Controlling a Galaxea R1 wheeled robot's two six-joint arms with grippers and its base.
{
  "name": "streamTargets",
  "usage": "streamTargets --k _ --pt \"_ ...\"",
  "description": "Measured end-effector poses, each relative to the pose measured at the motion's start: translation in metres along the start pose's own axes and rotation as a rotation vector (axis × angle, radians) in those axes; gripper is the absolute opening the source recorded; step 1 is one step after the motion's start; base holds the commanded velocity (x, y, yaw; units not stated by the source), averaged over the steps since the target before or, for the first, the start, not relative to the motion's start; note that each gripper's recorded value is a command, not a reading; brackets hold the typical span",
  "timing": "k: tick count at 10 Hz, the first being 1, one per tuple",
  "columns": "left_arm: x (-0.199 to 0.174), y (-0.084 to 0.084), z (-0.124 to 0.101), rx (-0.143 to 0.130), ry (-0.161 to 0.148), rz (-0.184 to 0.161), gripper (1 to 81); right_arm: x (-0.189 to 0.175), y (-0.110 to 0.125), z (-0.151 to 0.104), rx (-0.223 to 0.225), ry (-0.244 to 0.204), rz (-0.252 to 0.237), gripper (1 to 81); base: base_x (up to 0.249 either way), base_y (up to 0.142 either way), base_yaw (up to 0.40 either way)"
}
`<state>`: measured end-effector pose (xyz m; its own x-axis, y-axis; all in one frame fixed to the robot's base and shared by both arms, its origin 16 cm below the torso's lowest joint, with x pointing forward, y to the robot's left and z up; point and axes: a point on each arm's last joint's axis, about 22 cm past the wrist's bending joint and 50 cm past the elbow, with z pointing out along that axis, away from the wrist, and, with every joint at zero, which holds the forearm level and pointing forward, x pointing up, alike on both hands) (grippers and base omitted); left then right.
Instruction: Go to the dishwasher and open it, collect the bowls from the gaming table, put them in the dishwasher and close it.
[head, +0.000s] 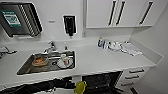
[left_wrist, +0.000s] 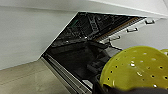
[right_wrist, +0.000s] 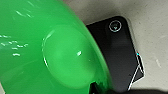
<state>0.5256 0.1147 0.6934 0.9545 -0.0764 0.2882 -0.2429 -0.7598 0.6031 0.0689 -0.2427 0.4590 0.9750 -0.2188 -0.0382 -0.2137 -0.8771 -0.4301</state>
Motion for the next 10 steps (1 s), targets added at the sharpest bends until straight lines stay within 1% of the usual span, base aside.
streamTargets --k 1,2,3,4,5,6,7,8,9,10 --pt "0.001 0.001 0.003 0.002 -0.002 0.000 1.0 -0.003 0.002 0.000 -0.003 -0.004 0.002 1.0 0.000 0.000 0.000" --pt "0.003 0.008 0.010 -0.004 -0.003 0.008 1.0 -0.013 0.003 0.000 -0.004 -0.017 0.006 1.0 0.000 0.000 0.000" --pt "0.008 0.020 0.019 -0.013 -0.003 0.016 1.0 -0.018 0.004 -0.001 -0.005 -0.026 0.008 1.0 0.000 0.000 0.000" --pt "0.019 0.032 0.025 -0.020 0.003 0.030 1.0 -0.017 0.004 -0.001 -0.005 -0.024 0.007 1.0 0.000 0.000 0.000" --pt "0.031 0.042 0.029 -0.019 0.007 0.042 1.0 -0.016 0.003 0.000 -0.004 -0.021 0.007 1.0 0.000 0.000 0.000" --pt "0.043 0.044 0.033 -0.009 0.016 0.046 1.0 -0.016 0.003 0.000 -0.004 -0.021 0.007 1.0 0.000 0.000 0.000" --pt "0.049 0.045 0.037 0.004 0.017 0.045 1.0 -0.016 0.001 0.001 -0.001 -0.021 0.007 1.0 0.000 0.000 0.000" --pt "0.052 0.049 0.045 0.009 0.011 0.046 1.0 -0.016 -0.002 0.002 0.003 -0.022 0.007 1.0 0.000 0.000 0.000" --pt "0.057 0.056 0.051 0.012 0.011 0.051 1.0 -0.016 -0.003 0.003 0.004 -0.022 0.006 1.0 0.000 0.000 0.000" --pt "0.065 0.067 0.056 0.010 0.017 0.061 1.0 -0.017 -0.004 0.003 0.004 -0.022 0.006 1.0 0.000 0.000 0.000"
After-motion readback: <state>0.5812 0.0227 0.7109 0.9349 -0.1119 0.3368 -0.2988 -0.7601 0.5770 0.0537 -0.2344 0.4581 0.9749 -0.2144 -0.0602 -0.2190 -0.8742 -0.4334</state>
